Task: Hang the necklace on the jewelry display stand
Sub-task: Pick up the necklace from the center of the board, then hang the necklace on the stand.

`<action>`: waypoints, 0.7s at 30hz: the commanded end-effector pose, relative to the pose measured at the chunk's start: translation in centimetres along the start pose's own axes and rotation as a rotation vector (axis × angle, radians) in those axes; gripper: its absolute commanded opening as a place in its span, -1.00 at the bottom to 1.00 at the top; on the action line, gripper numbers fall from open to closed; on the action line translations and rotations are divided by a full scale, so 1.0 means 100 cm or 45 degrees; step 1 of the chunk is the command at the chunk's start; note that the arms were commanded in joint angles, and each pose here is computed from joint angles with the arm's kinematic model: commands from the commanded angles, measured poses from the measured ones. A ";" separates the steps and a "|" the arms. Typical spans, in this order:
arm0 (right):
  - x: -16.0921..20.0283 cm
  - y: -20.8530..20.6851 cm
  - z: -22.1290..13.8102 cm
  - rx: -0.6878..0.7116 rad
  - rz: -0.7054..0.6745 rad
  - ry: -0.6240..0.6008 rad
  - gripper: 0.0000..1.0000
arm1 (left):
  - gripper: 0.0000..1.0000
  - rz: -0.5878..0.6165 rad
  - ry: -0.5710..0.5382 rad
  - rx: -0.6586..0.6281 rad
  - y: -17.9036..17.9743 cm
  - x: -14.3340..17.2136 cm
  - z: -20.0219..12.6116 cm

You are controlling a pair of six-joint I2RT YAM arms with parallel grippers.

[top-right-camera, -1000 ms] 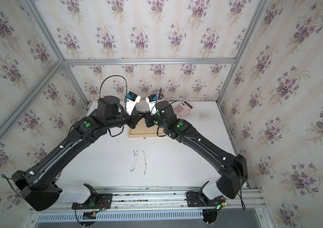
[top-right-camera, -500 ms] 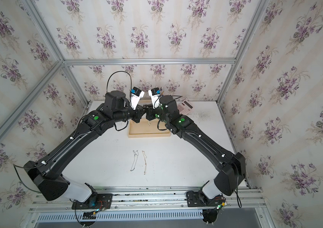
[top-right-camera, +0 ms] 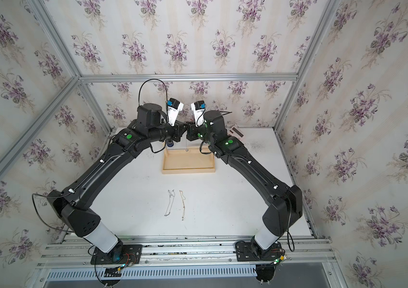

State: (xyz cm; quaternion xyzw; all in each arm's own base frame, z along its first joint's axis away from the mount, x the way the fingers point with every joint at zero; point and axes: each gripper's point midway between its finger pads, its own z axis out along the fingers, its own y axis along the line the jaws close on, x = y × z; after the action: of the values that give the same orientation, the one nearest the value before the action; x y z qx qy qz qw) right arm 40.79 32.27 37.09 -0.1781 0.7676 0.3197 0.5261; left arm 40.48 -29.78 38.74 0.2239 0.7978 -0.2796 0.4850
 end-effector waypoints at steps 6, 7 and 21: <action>-0.016 -0.010 0.001 -0.019 -0.009 -0.069 -0.92 | -0.92 -0.014 -0.034 0.036 0.003 -0.015 0.017; -0.018 -0.012 0.000 -0.013 -0.010 -0.077 -0.92 | -0.92 -0.017 -0.035 0.043 0.003 -0.016 0.020; -0.032 -0.054 0.000 0.089 0.013 -0.144 -0.91 | -0.92 -0.040 -0.030 0.120 0.001 -0.027 0.055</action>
State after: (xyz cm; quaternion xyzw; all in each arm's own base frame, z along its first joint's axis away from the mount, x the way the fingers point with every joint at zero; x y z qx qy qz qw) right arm 45.04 27.80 37.33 -0.1318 0.7654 0.2930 0.5576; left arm 44.74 -33.48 38.71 0.2336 0.7858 -0.3252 0.4713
